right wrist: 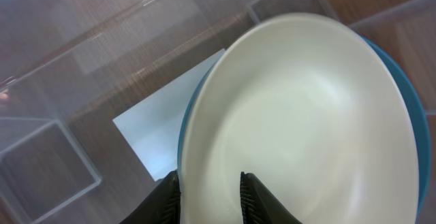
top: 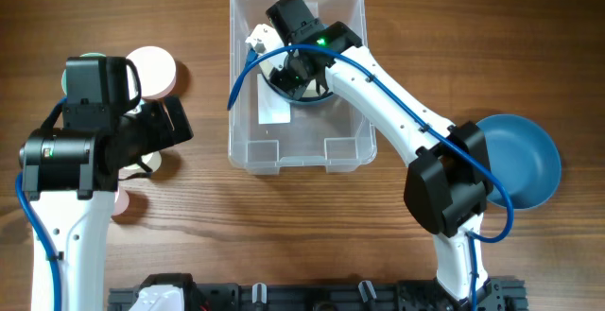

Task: Pack container
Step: 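Carry the cream bowl with the right gripper into the bin, then release and move the right gripper to the second blue bowl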

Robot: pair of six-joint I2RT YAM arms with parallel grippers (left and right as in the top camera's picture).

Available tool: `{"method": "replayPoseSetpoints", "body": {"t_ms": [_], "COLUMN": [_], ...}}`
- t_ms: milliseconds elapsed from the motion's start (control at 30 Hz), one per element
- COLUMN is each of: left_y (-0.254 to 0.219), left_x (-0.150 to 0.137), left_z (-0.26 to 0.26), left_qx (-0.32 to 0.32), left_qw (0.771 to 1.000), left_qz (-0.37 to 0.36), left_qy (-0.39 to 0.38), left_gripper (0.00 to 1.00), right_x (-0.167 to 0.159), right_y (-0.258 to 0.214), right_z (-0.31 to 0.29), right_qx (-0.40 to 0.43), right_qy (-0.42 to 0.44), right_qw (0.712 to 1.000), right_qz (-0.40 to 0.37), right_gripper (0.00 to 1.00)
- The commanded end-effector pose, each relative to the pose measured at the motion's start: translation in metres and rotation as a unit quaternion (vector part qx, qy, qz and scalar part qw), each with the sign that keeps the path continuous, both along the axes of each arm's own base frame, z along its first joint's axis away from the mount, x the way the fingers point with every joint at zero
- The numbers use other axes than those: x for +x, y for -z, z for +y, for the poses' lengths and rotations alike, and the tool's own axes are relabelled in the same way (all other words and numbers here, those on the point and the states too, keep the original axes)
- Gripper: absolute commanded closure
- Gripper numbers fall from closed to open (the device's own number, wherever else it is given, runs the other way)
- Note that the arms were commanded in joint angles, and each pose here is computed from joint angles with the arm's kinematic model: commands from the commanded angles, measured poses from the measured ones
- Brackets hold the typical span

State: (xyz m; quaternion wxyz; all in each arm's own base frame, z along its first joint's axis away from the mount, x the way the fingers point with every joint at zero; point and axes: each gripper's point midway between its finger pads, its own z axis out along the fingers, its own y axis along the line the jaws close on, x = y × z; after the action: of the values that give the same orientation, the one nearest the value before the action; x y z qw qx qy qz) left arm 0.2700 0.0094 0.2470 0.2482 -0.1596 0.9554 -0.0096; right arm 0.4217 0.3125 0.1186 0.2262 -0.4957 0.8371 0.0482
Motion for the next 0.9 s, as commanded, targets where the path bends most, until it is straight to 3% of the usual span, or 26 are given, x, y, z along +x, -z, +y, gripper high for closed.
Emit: {"method": "replayPoseSetpoints", "body": {"t_ms": [0,100,167,233,300,333,367,467,533,633,867], "left_y": [-0.006,-0.007,-0.007,-0.007,-0.007,-0.007,-0.007,-0.007,-0.007,-0.007,-0.008], "left_x": [0.003,0.003,0.003,0.003,0.003,0.003,0.003,0.004,0.004,0.005,0.005], "left_z": [0.003,0.003,0.003,0.003,0.003,0.003,0.003,0.003,0.003,0.003,0.003], "left_qx": [0.009,0.009,0.009,0.009,0.009,0.009,0.009,0.009,0.009,0.009,0.009], "left_qw": [1.000,1.000,1.000,1.000,1.000,1.000,1.000,1.000,1.000,1.000,1.000], "left_qz": [-0.011,-0.011,-0.011,-0.011,-0.011,-0.011,-0.011,-0.012,-0.014,-0.015,-0.015], "left_qy": [-0.001,-0.001,-0.001,-0.001,-0.001,-0.001,-0.001,-0.001,-0.001,-0.001,-0.001], "left_gripper": [0.00,0.00,0.00,0.00,0.00,0.00,0.00,0.00,0.00,0.00,0.00], "right_x": [0.000,0.005,0.020,0.029,0.022,0.009,-0.003,-0.045,-0.064,-0.076,-0.085], "right_y": [-0.037,-0.089,-0.140,-0.176,-0.203,-0.210,-0.209,-0.182,-0.159,-0.114,0.010], "right_z": [0.001,-0.013,-0.054,-0.107,-0.173,-0.226,-0.262,-0.346,-0.376,-0.408,-0.411], "right_qx": [0.023,0.046,0.071,0.109,0.170,0.199,0.206,0.182,0.161,0.138,0.113], "right_qy": [-0.004,0.038,0.164,0.304,0.444,0.550,0.614,0.752,0.793,0.826,0.835], "right_qw": [0.999,0.995,0.975,0.933,0.869,0.804,0.756,0.633,0.587,0.543,0.528], "right_qz": [-0.031,-0.082,-0.135,-0.157,-0.137,-0.111,-0.093,-0.023,0.022,0.057,0.106], "right_gripper": [0.66,0.59,0.56,0.52,0.46,0.44,0.41,0.05,0.00,0.00,0.00]}}
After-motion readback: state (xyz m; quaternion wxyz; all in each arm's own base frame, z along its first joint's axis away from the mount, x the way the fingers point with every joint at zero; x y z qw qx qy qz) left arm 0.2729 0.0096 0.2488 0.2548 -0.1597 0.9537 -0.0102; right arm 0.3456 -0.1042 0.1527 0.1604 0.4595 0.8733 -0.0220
